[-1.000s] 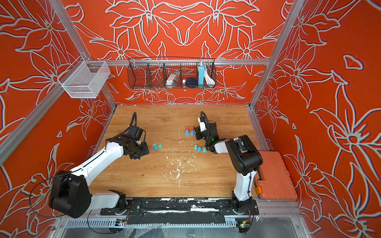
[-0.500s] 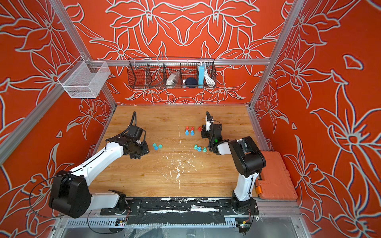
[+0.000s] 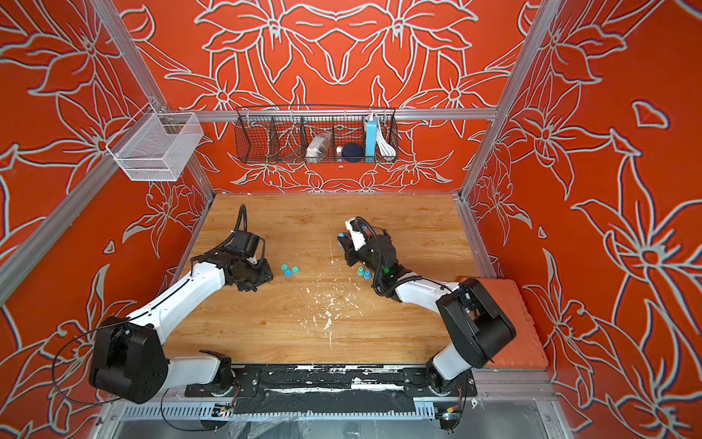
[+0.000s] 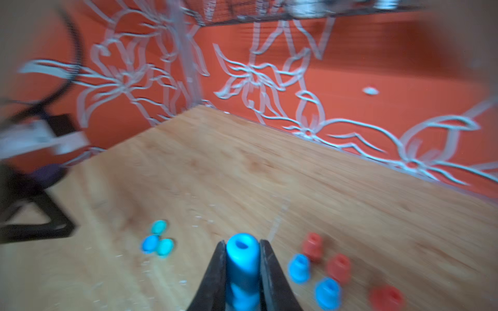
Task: Close the stamp cap
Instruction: Adjust the stamp.
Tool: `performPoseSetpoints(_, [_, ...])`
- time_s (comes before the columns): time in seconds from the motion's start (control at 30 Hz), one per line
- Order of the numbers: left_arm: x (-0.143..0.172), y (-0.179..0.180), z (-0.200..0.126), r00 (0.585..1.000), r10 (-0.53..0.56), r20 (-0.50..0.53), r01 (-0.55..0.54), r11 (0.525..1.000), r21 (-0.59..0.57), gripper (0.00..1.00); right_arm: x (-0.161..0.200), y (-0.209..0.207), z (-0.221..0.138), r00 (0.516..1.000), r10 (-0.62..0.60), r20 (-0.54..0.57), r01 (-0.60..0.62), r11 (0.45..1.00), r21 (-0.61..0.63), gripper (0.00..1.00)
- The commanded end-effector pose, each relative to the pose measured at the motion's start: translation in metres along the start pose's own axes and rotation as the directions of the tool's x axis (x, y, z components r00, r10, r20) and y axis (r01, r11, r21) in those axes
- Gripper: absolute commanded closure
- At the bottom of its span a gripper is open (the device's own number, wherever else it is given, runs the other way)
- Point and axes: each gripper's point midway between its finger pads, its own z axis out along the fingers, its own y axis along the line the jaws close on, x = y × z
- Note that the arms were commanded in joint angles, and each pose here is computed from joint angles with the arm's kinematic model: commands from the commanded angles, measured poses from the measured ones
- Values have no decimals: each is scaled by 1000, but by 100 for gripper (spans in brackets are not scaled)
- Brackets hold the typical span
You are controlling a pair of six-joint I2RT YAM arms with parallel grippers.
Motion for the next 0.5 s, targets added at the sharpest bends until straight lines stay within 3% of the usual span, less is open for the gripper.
performPoseSetpoints(0.0, [2, 0, -4, 1000, -17, 4, 17, 999, 27, 50, 35, 40, 2, 998, 38, -44, -41, 997, -70, 100])
performPoseSetpoints(0.1, [2, -16, -11, 1000, -10, 28, 5, 988, 152, 50, 38, 67, 3, 994, 111, -13, -112, 990, -90, 100])
performPoseSetpoints(0.17, [5, -33, -19, 999, -8, 34, -1, 962, 273, 48, 20, 76, 3, 983, 176, 44, -170, 979, -107, 100])
performPoseSetpoints(0.27, [14, -60, -32, 999, -23, -36, 36, 901, 432, 43, -23, 72, -3, 948, 277, 158, -263, 959, -105, 100])
performPoseSetpoints(0.37, [13, -94, -57, 992, -78, -103, 125, 776, 618, 36, -65, 60, -10, 901, 346, 261, -333, 938, -97, 100])
performPoseSetpoints(0.47, [2, -125, -78, 972, -154, -179, 236, 593, 770, 33, -99, 42, -18, 816, 448, 366, -437, 892, -118, 100])
